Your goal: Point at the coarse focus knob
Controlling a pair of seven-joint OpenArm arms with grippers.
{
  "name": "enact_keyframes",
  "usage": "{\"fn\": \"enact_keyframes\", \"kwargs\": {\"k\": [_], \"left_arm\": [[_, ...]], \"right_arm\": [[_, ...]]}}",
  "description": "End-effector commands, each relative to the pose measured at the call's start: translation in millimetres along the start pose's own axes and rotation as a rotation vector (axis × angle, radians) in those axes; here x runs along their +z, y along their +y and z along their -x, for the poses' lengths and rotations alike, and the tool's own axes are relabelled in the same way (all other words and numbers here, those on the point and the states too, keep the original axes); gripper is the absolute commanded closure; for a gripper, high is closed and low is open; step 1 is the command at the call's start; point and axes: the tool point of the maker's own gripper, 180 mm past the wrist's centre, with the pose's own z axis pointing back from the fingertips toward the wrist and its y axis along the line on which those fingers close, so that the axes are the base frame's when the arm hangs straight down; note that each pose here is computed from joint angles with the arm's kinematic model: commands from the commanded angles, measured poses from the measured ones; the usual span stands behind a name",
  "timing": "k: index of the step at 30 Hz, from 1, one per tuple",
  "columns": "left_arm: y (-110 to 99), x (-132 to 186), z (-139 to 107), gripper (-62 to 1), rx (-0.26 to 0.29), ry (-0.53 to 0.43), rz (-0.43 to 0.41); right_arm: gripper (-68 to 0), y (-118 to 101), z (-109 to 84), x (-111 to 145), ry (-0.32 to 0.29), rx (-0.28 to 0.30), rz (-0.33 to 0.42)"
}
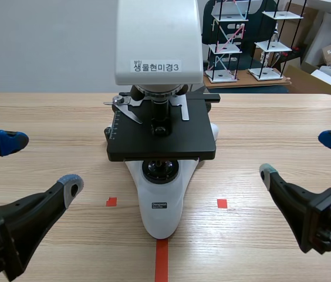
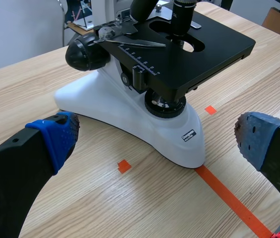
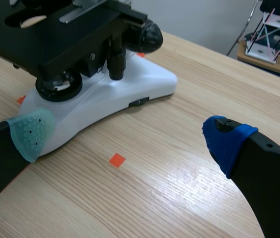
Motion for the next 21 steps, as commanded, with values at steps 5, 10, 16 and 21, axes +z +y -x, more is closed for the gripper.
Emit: {"fn": "enact_keyframes", "kwargs": {"k": [5, 10, 16, 21], "left_arm": [[-2.8, -0.8, -9.5, -62.3, 0.001, -0.03, 0.008], [-2.8, -0.8, -9.5, -62.3, 0.001, -0.03, 0.008], [-2.8, -0.8, -9.5, -62.3, 0.001, -0.03, 0.008], [-2.8, -0.8, -9.5, -62.3, 0.001, -0.03, 0.008]], "right_arm": [[-67.9, -1.0, -6.4, -0.7, -0.009, 0.023, -0.002], [-67.9, -0.2, -4.4, -0.7, 0.002, 0.047, -0.007], [-67.9, -0.2, -4.4, -0.7, 0.002, 0.047, -0.007], [-67.9, -0.2, -4.4, -0.7, 0.002, 0.046, -0.007]]}}
